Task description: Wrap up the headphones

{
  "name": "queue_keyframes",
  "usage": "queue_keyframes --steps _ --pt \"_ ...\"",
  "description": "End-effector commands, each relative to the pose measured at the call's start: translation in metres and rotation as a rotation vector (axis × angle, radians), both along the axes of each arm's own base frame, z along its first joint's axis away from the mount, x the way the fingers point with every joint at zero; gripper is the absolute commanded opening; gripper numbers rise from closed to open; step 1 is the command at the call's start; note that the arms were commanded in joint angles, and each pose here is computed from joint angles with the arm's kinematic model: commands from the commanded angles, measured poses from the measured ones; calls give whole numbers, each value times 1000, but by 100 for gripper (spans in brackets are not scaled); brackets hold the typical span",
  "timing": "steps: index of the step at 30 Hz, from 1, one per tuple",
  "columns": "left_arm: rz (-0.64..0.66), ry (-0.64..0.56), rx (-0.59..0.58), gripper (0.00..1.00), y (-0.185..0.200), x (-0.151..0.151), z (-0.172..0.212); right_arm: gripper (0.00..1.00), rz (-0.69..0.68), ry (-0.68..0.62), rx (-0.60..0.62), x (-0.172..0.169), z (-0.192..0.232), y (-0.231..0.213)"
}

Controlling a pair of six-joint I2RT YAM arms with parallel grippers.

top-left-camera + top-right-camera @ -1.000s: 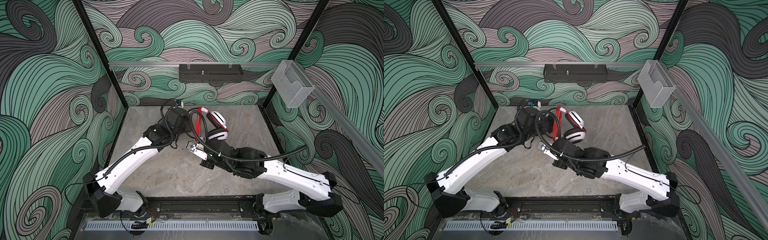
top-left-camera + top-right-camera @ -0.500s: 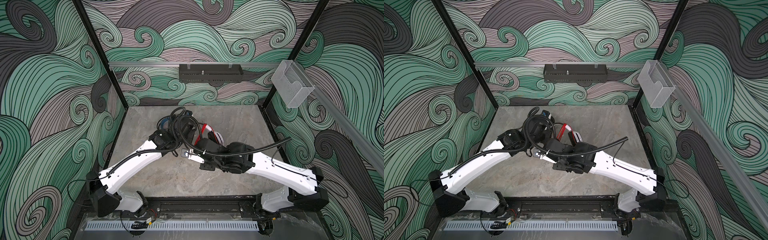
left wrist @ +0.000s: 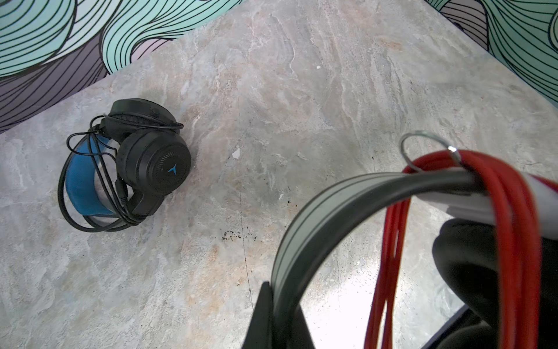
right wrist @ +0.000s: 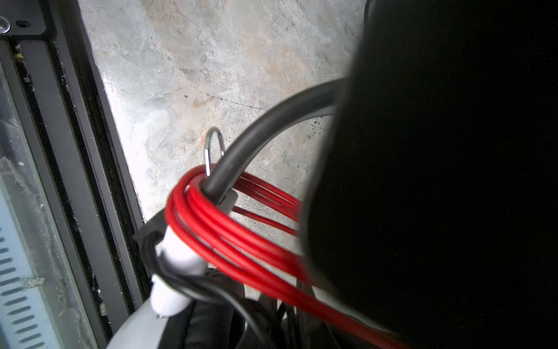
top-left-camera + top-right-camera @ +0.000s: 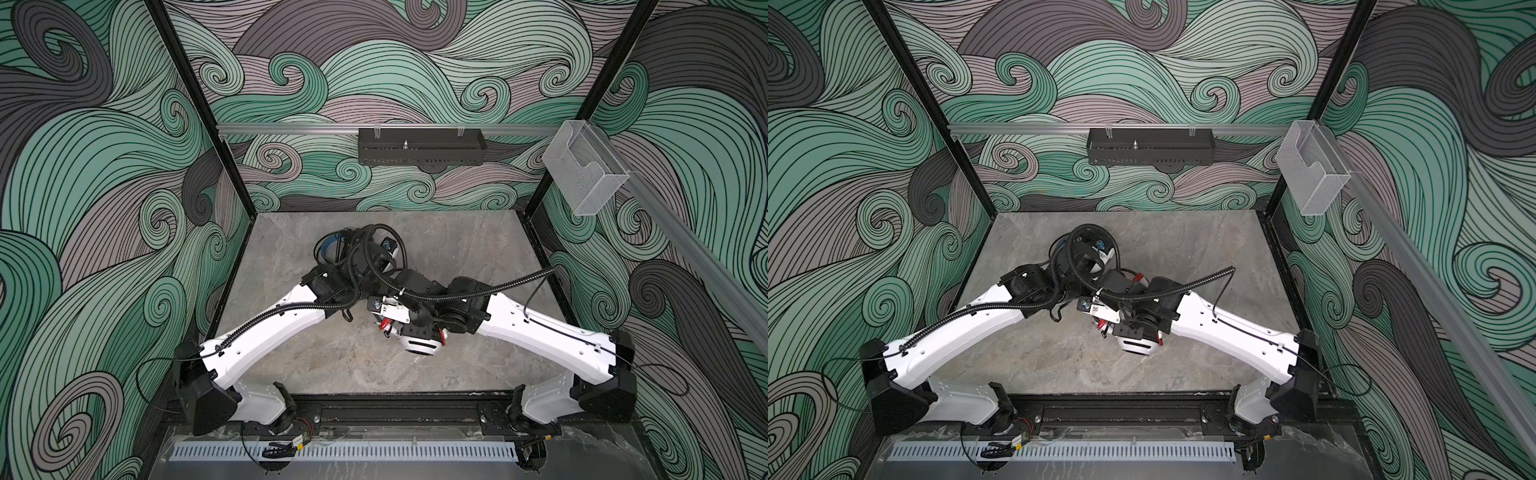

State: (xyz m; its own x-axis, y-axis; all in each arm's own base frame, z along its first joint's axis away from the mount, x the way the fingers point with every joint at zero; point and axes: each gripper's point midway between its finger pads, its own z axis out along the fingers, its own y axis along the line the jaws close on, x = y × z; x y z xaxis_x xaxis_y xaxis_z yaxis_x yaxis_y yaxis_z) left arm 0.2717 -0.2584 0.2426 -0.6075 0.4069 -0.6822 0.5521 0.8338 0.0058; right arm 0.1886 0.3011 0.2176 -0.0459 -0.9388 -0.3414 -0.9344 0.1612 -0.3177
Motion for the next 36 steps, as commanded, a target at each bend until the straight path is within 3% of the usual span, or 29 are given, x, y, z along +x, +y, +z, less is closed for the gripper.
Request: queue_keyframes --steps 1,6,11,14,19,23,32,36 --pt "-86 35 -163 0 -27 -19 22 15 -174 58 13 32 -26 -1" --pt "-66 73 -210 0 -36 -18 17 17 -301 128 28 59 -46 -8" --pt "-9 100 -210 0 -34 -14 7 28 -405 159 52 81 -50 -15" --pt "49 99 -174 0 -24 -9 2 36 -405 143 80 80 -40 -17" --pt "86 112 -140 0 -15 -4 -7 42 -413 135 137 71 -25 -24" --pt "84 127 -135 0 -15 -3 -11 44 -420 144 183 60 -14 -31" --pt "92 141 -142 0 -17 -1 -11 40 -452 145 131 56 -32 -44" --pt "108 147 -142 0 -14 2 -11 48 -453 91 168 59 -12 -49"
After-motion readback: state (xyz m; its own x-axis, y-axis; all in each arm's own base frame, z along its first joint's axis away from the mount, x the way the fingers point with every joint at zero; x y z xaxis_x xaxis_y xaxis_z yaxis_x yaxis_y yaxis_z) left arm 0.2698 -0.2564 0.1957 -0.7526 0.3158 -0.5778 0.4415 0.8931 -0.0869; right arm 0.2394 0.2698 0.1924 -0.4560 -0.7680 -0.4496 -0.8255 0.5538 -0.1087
